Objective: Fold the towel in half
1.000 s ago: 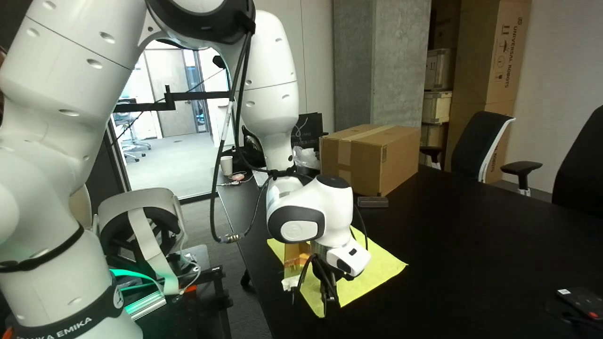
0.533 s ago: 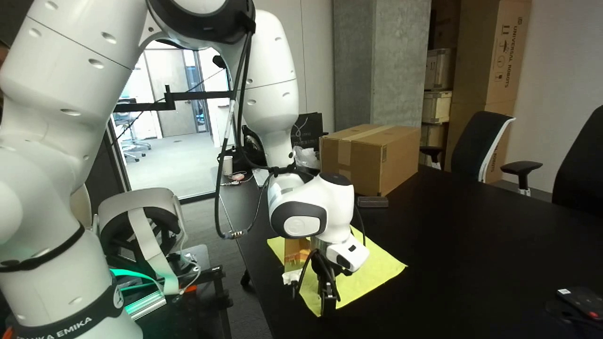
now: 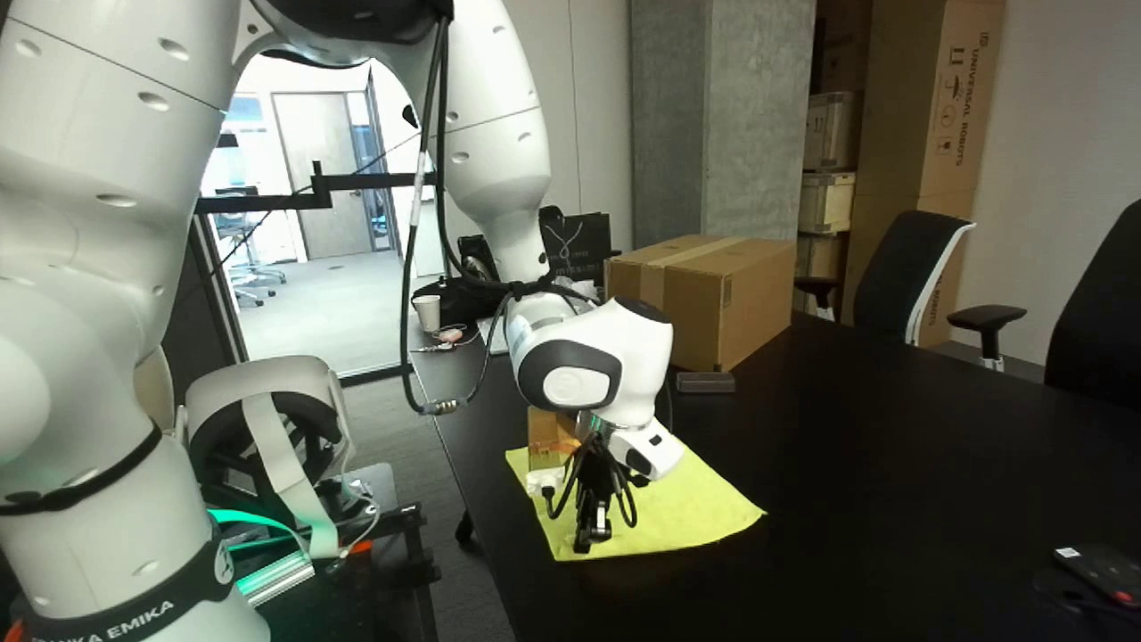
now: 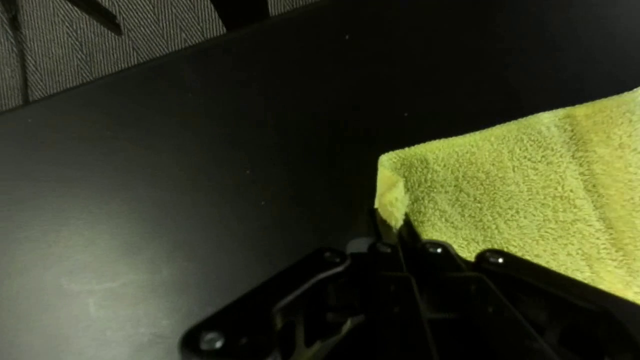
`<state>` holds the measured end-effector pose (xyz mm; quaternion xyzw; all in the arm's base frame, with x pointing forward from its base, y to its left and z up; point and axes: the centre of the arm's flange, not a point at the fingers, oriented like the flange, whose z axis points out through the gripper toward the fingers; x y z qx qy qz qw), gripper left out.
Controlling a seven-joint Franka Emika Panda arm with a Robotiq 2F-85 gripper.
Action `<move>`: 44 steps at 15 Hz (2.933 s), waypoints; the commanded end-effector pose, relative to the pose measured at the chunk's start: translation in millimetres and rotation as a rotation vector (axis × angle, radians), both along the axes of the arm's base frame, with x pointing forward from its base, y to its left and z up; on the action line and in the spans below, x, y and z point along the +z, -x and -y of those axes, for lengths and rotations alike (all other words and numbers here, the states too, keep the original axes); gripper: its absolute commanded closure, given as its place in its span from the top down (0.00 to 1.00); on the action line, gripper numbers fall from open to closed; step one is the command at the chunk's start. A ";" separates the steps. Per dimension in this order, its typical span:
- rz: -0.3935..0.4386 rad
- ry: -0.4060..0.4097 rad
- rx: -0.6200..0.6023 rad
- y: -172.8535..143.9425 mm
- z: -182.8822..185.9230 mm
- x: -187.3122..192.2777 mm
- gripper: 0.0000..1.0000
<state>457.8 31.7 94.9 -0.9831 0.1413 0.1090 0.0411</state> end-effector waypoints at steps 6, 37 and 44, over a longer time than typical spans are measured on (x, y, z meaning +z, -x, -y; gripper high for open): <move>-0.037 -0.049 -0.010 -12.5 3.4 40.2 0.04; 0.232 0.158 -0.244 -247.4 21.2 70.5 0.51; 0.225 0.075 -0.043 -208.7 -30.6 90.7 0.99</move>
